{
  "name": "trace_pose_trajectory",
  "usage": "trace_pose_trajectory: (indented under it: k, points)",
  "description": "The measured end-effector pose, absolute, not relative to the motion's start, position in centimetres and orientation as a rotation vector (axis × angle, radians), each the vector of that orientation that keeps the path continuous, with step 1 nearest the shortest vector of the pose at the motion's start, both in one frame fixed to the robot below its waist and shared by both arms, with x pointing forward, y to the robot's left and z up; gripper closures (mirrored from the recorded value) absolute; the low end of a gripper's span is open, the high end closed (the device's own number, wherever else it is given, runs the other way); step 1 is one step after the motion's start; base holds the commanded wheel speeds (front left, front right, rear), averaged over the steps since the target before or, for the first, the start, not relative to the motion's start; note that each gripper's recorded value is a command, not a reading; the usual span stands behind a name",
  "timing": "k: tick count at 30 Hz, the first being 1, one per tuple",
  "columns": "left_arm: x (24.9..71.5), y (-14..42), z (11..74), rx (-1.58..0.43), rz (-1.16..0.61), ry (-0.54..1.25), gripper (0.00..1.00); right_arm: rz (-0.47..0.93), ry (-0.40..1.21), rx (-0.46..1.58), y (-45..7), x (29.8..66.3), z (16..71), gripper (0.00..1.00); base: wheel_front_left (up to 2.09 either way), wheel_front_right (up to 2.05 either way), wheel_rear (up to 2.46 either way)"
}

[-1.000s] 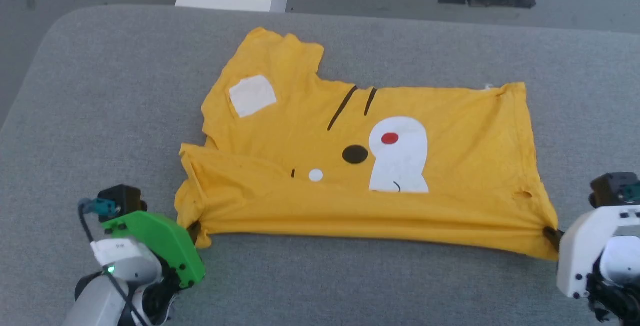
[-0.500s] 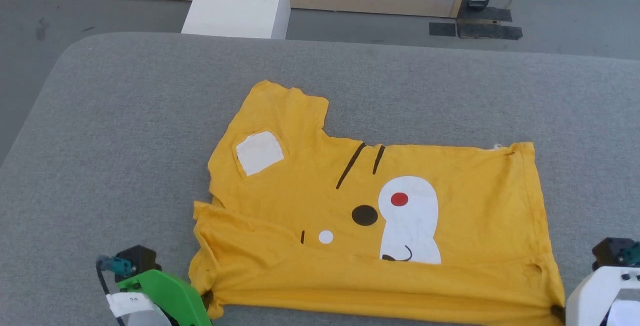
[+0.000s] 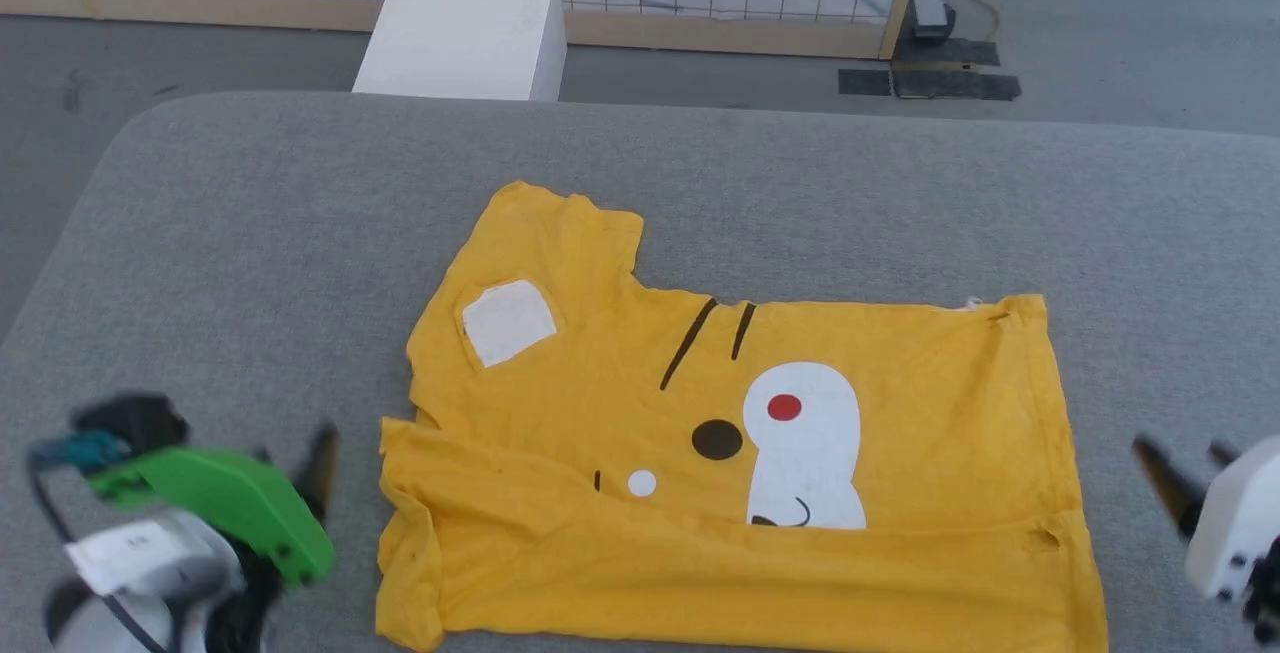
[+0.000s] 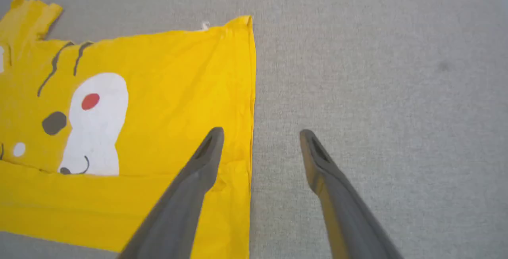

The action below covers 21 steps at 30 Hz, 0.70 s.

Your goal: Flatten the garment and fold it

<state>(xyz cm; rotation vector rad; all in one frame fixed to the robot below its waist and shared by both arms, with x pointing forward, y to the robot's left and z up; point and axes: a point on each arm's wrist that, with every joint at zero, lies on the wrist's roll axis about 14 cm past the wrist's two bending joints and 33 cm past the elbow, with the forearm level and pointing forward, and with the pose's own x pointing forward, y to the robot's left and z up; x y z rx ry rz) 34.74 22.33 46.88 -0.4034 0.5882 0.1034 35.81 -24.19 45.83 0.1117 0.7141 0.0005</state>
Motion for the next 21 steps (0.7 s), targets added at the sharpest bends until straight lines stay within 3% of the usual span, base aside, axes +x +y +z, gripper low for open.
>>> trace_pose_trajectory:
  k: [5, 9, 21]
  points:
    - [39.4, 23.0, 53.8, -0.313, 0.070, 0.257, 0.00, -0.030, 0.485, 0.075, -25.4, 39.3, 50.7, 0.00, 0.00, 0.00, 0.00]
    - [42.2, 22.3, 56.7, -0.234, 0.019, 0.081, 0.00, -0.021, 0.424, 0.052, -25.3, 41.4, 51.7, 0.00, 0.00, 0.00, 0.00]
    - [51.8, 17.9, 55.1, -0.127, -0.134, 0.078, 0.00, 0.051, 0.452, 0.006, -23.6, 47.5, 50.4, 0.00, 0.00, 0.00, 0.00]
